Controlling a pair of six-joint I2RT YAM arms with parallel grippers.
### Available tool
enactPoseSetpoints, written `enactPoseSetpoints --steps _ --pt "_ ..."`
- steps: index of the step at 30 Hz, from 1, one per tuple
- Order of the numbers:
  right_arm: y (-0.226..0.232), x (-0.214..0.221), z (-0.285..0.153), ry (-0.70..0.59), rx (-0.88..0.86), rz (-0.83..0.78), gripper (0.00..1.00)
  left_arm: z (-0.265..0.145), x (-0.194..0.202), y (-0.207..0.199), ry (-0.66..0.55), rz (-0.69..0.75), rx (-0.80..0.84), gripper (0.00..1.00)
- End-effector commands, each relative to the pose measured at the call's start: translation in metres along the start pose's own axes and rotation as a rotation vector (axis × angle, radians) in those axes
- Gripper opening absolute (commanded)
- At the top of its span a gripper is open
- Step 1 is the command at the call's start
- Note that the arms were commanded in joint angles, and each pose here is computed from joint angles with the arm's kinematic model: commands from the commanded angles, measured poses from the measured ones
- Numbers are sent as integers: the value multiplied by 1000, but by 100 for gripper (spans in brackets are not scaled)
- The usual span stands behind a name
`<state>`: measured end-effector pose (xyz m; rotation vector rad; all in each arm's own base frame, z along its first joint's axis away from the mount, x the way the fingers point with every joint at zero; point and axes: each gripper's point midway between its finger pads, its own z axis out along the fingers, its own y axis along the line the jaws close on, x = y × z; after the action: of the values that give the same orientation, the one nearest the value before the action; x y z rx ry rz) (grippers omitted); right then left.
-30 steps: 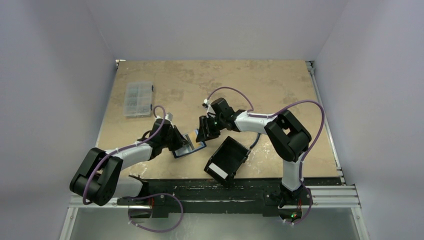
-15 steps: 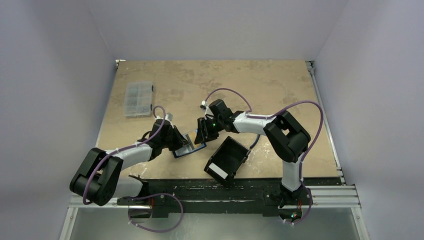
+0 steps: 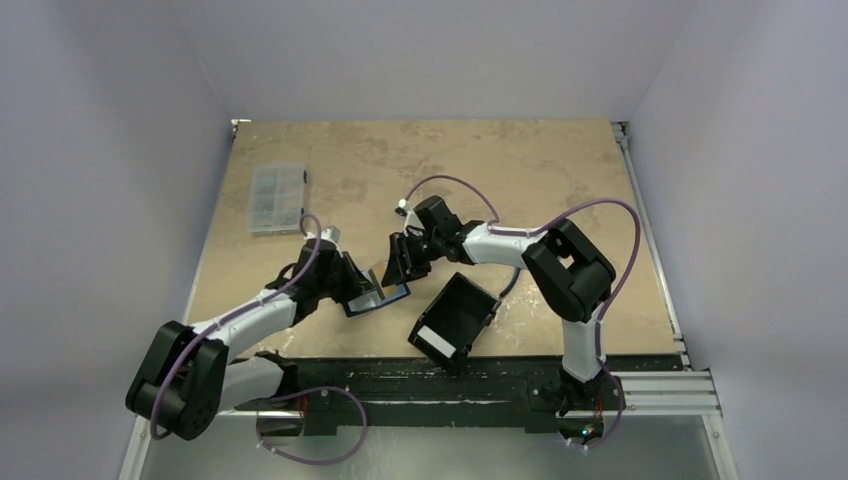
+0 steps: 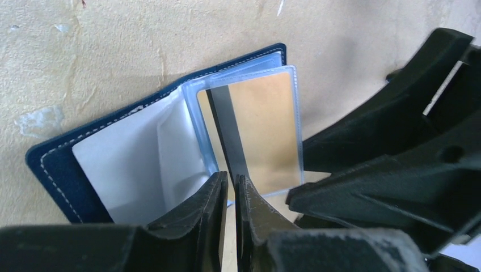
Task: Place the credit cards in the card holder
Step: Insert the credit card into the card holder.
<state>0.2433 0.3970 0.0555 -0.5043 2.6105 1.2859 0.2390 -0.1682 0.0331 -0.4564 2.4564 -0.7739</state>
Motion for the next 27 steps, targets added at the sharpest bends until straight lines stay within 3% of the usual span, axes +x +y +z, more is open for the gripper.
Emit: enactPoseSetpoints --steps 1,8,15,18,22,27 --pt "27 -17 2 -26 -84 -44 44 -17 -15 -24 -40 18 50 16" --pt "46 -11 14 6 -108 -76 45 -61 -38 -44 -129 49 58 18" --pt "71 -1 36 29 -120 -110 48 -141 -84 -34 -360 96 -138 26" --pt "77 9 53 55 -132 -109 49 -169 -100 -42 -433 110 -148 28" --pt "80 14 56 76 -149 -115 50 -179 -105 -47 -450 124 -143 28" --pt "83 10 43 53 -141 -143 52 -161 -95 -53 -396 113 -92 28"
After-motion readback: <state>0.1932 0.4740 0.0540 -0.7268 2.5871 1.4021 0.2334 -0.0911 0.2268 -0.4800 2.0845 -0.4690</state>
